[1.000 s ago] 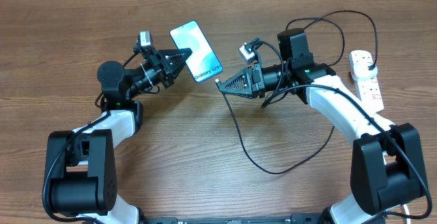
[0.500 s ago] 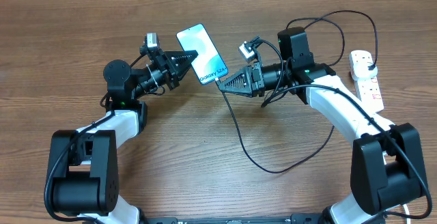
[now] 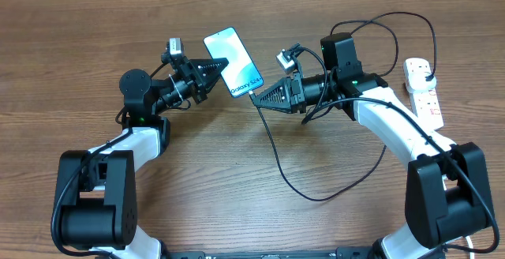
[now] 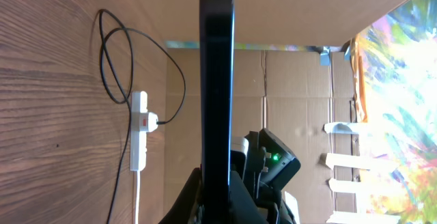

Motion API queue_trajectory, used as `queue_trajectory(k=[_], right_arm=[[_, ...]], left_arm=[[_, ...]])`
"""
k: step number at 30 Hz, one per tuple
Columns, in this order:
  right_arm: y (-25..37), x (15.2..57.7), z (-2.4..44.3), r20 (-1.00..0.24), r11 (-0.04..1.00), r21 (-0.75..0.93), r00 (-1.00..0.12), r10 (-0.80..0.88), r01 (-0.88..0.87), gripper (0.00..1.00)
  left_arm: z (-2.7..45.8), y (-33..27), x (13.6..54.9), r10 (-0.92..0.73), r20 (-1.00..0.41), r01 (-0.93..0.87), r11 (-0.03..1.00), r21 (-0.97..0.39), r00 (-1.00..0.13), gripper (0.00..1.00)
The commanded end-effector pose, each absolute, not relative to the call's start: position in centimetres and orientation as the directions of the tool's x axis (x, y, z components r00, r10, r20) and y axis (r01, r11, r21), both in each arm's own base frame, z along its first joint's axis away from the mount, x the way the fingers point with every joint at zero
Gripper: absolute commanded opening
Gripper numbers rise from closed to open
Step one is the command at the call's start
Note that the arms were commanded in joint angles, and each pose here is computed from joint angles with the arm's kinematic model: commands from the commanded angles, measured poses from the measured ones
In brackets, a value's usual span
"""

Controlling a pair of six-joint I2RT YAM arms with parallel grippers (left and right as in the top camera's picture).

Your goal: Plug charger to phone and switch on socket

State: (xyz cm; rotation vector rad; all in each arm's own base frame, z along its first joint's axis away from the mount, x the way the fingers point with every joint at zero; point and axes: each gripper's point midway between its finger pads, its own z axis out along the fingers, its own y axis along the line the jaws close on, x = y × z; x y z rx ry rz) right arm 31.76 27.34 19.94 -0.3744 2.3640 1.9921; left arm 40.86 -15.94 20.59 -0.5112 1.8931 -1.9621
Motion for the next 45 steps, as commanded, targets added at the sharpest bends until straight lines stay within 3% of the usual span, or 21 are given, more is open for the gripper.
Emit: queue_trajectory(k=[1,45], right_arm=[[27.32,31.69,19.67,-0.165,0.157,0.969,-0.973,-0.164,-0.191,0.04],[27.25,31.91,19.2,-0.154,0.185,0.966,-0.977,-0.149,-0.181,0.04]], left_arm=[[21.78,-16.0,41.05,-0.498,-0.02,0.045,-0.037,-0.998,-0.867,0.04],[21.87,-16.96,40.48,-0.467,-0.028,0.051,-0.038,-0.998,-0.884,0.04]])
